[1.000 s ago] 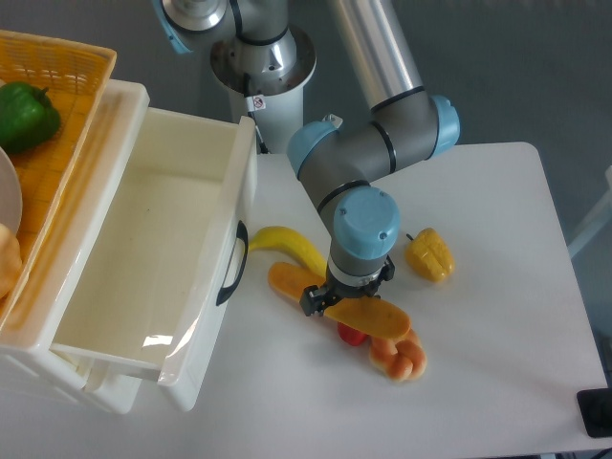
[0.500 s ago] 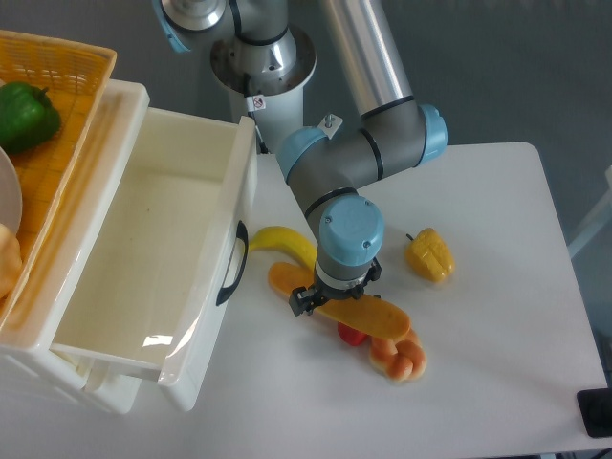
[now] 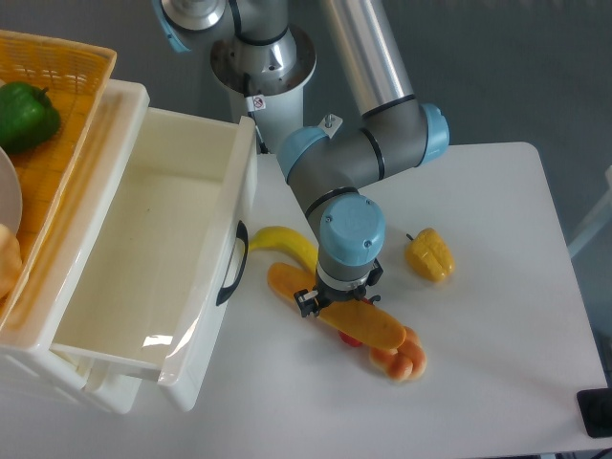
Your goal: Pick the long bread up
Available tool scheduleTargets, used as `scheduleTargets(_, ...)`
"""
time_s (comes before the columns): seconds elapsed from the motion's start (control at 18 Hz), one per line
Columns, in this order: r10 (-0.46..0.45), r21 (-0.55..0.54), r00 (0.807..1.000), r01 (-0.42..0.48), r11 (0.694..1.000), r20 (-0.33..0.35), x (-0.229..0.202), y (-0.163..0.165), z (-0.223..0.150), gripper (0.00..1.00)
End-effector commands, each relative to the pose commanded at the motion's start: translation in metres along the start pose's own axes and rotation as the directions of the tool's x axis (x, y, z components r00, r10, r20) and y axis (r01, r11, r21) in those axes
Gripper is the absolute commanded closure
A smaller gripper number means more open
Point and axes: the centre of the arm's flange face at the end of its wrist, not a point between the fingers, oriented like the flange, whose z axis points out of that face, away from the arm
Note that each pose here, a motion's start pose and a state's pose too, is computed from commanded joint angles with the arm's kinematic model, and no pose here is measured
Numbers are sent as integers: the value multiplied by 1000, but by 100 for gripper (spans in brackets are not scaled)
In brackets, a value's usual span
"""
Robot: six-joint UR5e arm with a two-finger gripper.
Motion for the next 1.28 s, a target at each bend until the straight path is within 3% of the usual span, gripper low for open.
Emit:
scheduleTargets(0.28, -34, 5, 999, 34, 999, 10, -1, -7, 0, 40)
scheduleTargets(0.5, -35, 5, 999, 35, 999, 9, -1, -7, 1, 79)
scheduleTargets(0.67, -33, 16, 999, 33, 999, 8, 0, -8, -6, 97)
scheduleTargets(1.28, -8, 48, 1000, 7, 999, 10, 5, -12, -23, 98)
